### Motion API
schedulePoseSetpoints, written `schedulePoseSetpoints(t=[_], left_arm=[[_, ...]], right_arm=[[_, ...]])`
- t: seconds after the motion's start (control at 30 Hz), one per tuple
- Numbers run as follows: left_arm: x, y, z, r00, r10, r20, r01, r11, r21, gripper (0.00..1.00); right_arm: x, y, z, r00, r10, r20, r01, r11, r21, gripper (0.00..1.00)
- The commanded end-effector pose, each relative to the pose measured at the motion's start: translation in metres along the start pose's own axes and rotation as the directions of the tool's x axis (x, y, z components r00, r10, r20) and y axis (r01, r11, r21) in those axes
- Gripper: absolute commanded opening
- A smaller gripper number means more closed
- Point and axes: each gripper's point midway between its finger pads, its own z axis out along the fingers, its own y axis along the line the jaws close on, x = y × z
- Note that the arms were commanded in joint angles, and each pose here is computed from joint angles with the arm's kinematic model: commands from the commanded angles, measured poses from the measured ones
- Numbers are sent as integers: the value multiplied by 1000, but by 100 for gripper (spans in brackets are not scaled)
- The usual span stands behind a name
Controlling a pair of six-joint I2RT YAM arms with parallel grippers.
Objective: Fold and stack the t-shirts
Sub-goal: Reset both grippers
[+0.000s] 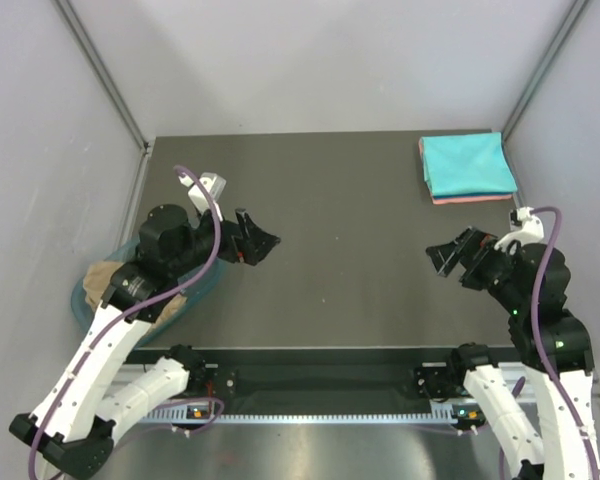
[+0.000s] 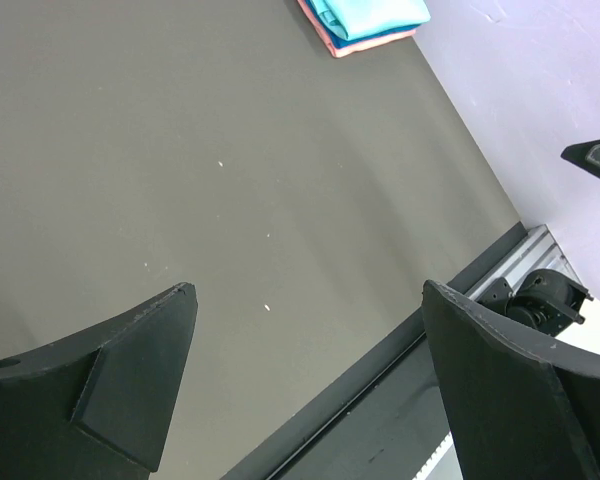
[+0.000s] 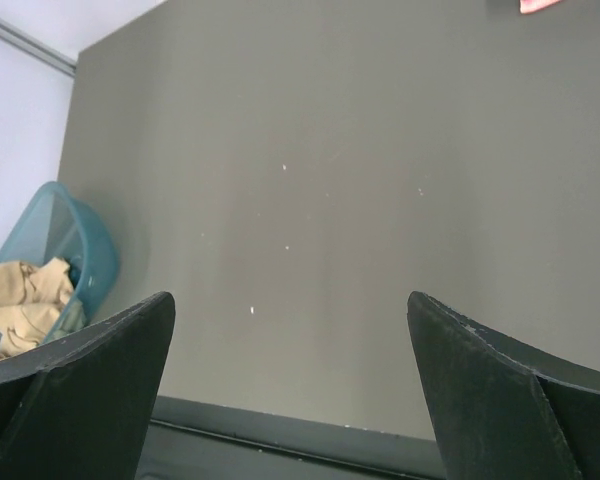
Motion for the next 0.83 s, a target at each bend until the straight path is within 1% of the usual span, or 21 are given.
schedulePoseSetpoints(t=[0.0,0.23,0.8], left_arm=[[-6,-4,-9,999,12,48,-12,1000,11,99],[-9,-3,-12,998,19,62,-19,1000,2,99],[-17,-11,-15,997,15,80,-17,1000,26,99]], right_arm=[[-14,8,-5,998,4,64,-2,1000,-29,100],[-16,14,-11,997,-12,74,16,998,-60,100],[-23,18,-23,992,-39,123,49,996,-78,100]])
